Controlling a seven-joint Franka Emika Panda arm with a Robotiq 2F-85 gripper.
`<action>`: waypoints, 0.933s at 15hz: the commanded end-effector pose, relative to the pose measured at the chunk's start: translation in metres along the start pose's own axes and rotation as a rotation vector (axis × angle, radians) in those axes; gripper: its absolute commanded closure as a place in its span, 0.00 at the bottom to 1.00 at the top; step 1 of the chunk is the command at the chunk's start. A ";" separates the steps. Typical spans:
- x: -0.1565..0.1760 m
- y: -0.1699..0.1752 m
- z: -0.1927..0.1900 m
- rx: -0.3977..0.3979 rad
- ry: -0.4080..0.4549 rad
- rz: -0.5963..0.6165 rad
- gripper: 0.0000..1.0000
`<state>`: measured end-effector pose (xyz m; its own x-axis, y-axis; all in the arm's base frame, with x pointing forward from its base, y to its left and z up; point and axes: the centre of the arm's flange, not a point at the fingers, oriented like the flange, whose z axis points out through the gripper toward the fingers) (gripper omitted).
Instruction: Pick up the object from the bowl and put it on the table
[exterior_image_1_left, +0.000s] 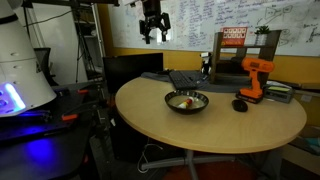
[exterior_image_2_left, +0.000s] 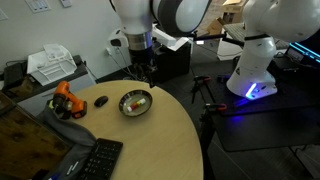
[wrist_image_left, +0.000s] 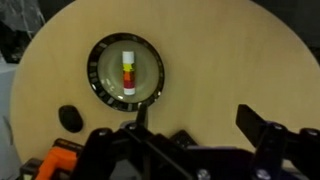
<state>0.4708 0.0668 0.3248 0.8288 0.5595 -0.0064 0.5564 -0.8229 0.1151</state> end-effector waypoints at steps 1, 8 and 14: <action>0.009 0.033 0.023 -0.040 -0.038 -0.002 0.00; 0.004 0.036 0.024 -0.025 -0.042 0.009 0.00; 0.021 0.063 0.072 -0.005 0.043 0.004 0.00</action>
<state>0.5030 0.0299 0.2864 0.8422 0.5383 -0.0290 0.5375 -0.8343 0.1229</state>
